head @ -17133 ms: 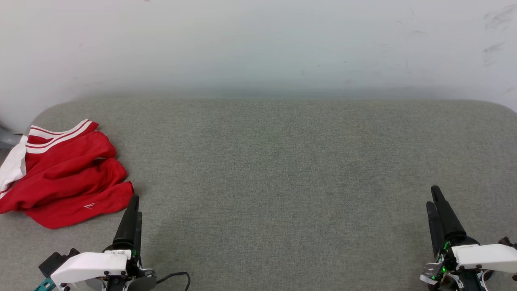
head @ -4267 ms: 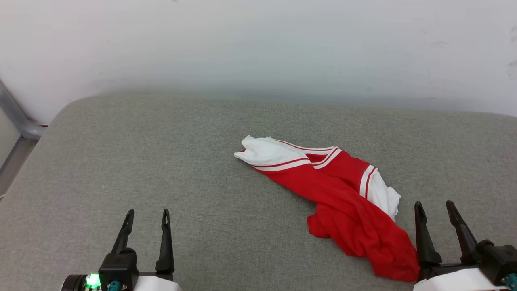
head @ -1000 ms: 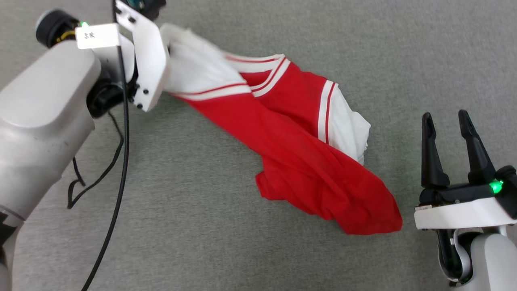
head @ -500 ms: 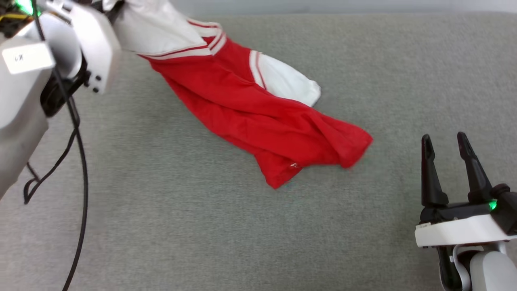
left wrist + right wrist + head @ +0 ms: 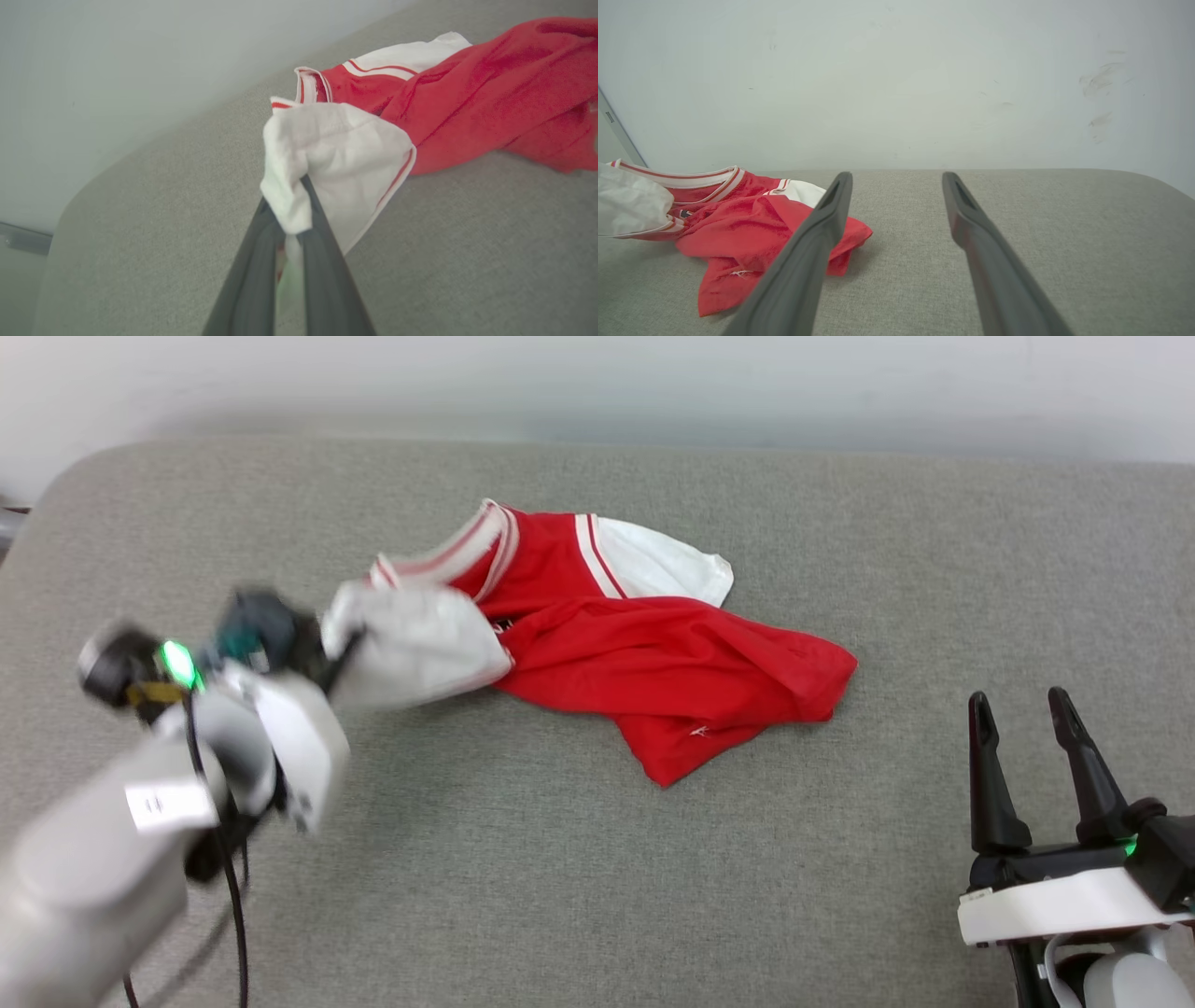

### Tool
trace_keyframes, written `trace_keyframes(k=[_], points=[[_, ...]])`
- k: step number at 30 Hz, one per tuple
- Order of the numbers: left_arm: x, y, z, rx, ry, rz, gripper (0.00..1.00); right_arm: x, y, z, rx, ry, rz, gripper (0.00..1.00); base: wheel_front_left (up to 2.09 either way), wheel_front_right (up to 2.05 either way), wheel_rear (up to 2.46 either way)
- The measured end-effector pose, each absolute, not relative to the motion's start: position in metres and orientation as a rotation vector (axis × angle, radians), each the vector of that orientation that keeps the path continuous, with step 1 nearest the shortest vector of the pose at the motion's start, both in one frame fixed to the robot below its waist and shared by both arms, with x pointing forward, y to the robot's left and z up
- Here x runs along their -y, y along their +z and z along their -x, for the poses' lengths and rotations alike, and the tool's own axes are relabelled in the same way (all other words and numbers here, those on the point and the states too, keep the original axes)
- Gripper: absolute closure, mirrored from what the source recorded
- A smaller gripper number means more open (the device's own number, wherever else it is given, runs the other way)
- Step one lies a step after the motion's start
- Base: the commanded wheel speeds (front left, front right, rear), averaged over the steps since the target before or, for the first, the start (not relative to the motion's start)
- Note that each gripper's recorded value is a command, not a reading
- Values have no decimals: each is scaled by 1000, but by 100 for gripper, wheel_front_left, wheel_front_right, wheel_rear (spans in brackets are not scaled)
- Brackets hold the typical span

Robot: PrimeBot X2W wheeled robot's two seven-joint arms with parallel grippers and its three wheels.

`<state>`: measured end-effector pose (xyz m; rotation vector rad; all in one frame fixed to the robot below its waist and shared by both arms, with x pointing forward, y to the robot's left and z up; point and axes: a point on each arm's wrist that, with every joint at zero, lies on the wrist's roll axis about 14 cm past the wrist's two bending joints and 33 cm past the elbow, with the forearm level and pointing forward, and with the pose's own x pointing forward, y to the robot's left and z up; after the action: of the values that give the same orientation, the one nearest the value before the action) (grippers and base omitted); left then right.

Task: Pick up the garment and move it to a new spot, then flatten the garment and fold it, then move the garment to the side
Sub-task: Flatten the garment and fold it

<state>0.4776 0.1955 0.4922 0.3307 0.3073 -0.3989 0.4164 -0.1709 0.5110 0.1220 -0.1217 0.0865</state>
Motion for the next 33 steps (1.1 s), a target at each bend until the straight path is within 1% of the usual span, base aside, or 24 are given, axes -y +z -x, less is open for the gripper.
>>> trace_keyframes(k=[8,15,19,23,24,25,26,29,33], points=[[-176,427,-392,-466,-445,-235,100,166,514,-411,127,100,-125,0,0,0,0],[-164,379,-336,-617,-473,-164,100,162,513,-411,122,112,-127,0,0,0,0],[-160,364,-318,-672,-478,-124,100,164,513,-411,121,107,-126,0,0,0,0],[-155,362,-313,-672,-472,-87,100,164,512,-411,119,106,-126,0,0,0,0],[-155,364,-314,-661,-463,-75,65,164,512,-410,118,106,-126,0,0,0,0],[-156,367,-315,-647,-452,-72,20,163,512,-410,118,109,-126,0,0,0,0],[-158,370,-318,-625,-439,-76,0,162,512,-410,119,111,-127,0,0,0,0],[-161,386,-328,-556,-413,-76,0,160,515,-408,124,118,-127,0,0,0,0],[-165,425,-351,-427,-389,-74,0,159,518,-405,132,121,-127,0,0,0,0]])
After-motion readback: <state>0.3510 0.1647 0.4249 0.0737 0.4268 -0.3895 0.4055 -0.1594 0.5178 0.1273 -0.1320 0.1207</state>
